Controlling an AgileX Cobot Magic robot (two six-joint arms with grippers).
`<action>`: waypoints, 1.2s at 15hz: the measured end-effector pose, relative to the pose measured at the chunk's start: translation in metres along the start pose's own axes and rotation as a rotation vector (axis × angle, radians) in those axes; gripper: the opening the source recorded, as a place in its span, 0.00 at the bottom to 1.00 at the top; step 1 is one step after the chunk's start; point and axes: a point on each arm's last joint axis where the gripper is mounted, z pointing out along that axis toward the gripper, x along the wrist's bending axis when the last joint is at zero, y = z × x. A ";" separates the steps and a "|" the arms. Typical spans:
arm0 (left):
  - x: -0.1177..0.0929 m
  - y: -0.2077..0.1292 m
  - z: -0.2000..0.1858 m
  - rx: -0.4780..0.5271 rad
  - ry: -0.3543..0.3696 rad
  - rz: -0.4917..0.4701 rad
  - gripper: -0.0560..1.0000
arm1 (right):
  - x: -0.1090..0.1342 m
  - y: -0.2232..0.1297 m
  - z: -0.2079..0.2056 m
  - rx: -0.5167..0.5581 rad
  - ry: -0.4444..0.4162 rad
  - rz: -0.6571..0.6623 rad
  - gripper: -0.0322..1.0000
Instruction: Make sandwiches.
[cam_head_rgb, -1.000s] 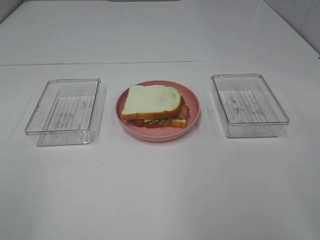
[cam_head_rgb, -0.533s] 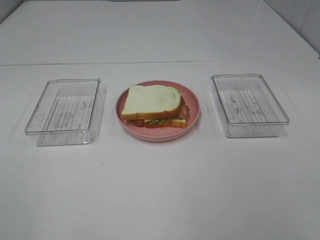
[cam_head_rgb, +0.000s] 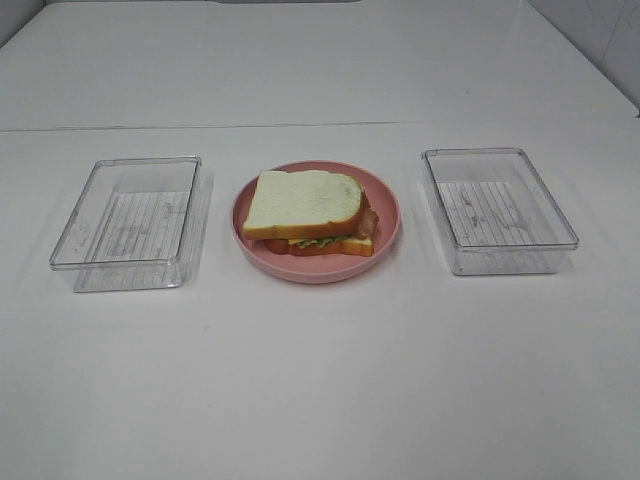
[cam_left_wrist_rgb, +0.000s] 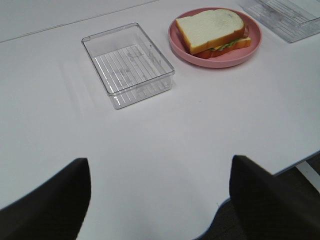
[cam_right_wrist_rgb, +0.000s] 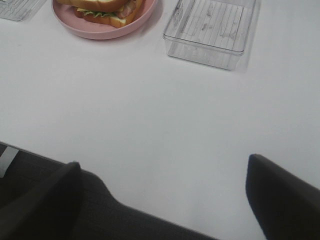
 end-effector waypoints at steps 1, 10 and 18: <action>0.000 0.000 0.000 0.000 0.000 0.000 0.74 | 0.000 0.000 0.000 0.000 0.000 0.000 0.83; -0.001 0.000 0.000 -0.001 0.154 -0.080 0.74 | -0.002 0.000 0.001 -0.003 -0.085 0.079 0.83; -0.003 -0.001 -0.002 -0.021 0.369 -0.187 0.74 | 0.003 -0.012 -0.013 -0.153 -0.264 0.204 0.83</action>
